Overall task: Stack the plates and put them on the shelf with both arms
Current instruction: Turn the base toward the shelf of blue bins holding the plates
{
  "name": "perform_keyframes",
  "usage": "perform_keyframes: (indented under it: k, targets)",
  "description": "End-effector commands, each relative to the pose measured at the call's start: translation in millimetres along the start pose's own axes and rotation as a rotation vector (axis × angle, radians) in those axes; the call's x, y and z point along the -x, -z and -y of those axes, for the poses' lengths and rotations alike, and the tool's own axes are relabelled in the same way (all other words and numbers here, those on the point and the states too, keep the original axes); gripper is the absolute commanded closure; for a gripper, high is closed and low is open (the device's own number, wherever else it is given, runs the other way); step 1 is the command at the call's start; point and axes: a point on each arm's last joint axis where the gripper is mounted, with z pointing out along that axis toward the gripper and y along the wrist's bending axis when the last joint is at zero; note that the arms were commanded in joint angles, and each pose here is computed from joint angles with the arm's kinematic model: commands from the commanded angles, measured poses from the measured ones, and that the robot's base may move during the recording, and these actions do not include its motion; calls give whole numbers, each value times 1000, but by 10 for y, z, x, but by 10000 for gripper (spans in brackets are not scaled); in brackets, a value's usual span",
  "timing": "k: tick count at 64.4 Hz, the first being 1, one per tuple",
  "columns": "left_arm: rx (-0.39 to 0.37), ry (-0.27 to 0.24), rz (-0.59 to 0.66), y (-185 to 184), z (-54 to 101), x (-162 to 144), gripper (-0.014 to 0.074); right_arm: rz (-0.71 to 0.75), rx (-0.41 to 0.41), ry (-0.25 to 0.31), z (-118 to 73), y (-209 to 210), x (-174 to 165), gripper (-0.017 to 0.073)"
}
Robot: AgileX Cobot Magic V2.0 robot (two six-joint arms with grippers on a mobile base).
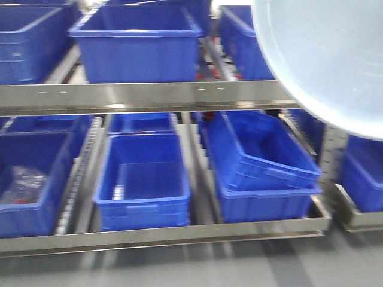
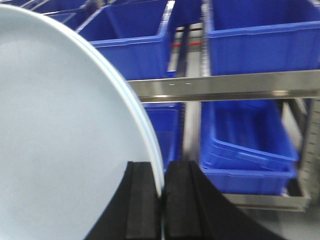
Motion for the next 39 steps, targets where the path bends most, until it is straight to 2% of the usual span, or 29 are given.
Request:
perform_keyframes:
  k: [1,39]
  targets:
    - [21,6,94,-4,-18,180,513,132,8,2,-21,23,198,503]
    - [21,6,94,-4,-18,180,513,132,8,2,-21,23,198,503]
